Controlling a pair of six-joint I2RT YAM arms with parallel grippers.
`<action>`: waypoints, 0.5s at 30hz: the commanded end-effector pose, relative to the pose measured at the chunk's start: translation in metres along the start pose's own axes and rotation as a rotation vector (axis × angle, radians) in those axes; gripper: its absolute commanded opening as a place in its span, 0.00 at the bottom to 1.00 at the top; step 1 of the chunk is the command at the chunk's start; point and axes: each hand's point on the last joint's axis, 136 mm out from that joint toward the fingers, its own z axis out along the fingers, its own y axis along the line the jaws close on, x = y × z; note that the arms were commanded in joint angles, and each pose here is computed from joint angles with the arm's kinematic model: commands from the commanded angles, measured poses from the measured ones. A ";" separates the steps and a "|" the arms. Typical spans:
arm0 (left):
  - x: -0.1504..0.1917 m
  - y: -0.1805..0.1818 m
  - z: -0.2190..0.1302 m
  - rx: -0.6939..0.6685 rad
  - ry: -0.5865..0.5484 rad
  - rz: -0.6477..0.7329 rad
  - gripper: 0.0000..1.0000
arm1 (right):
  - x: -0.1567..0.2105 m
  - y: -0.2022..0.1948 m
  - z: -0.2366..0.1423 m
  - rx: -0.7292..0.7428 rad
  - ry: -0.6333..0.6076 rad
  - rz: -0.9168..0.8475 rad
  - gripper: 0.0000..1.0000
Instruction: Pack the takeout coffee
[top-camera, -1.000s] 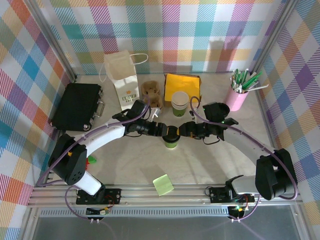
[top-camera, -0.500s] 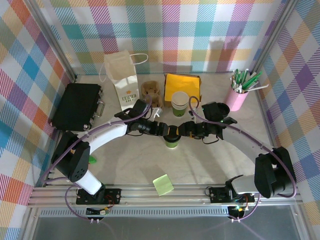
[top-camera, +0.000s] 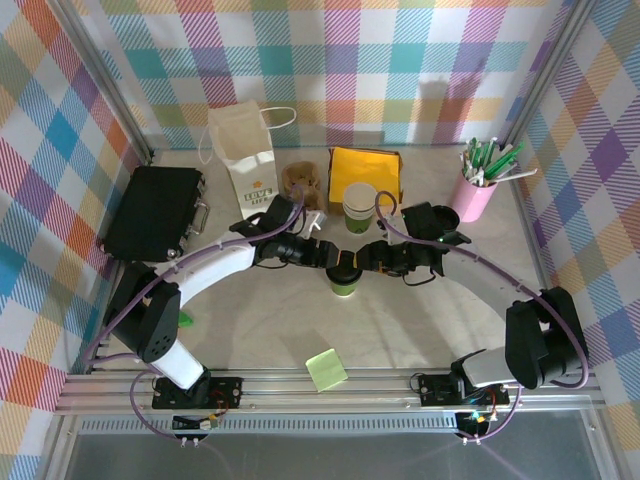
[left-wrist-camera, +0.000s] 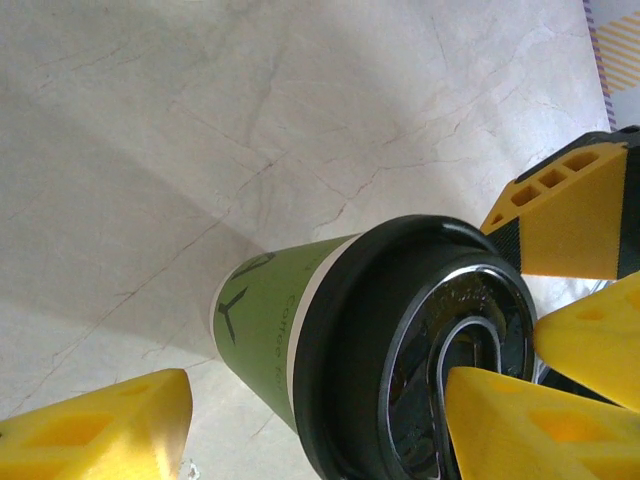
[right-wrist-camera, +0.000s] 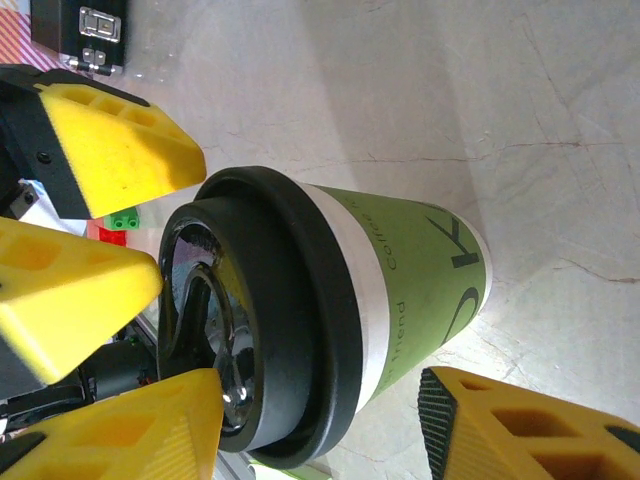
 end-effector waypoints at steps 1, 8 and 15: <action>-0.006 -0.007 0.003 0.028 0.006 0.021 0.66 | -0.005 0.005 0.000 -0.002 0.001 -0.024 0.56; -0.001 -0.003 0.004 0.010 0.023 0.013 0.64 | -0.003 0.000 0.002 0.011 0.002 -0.018 0.55; 0.009 0.009 0.007 -0.024 0.045 -0.004 0.62 | 0.001 -0.006 0.004 0.028 0.009 -0.012 0.54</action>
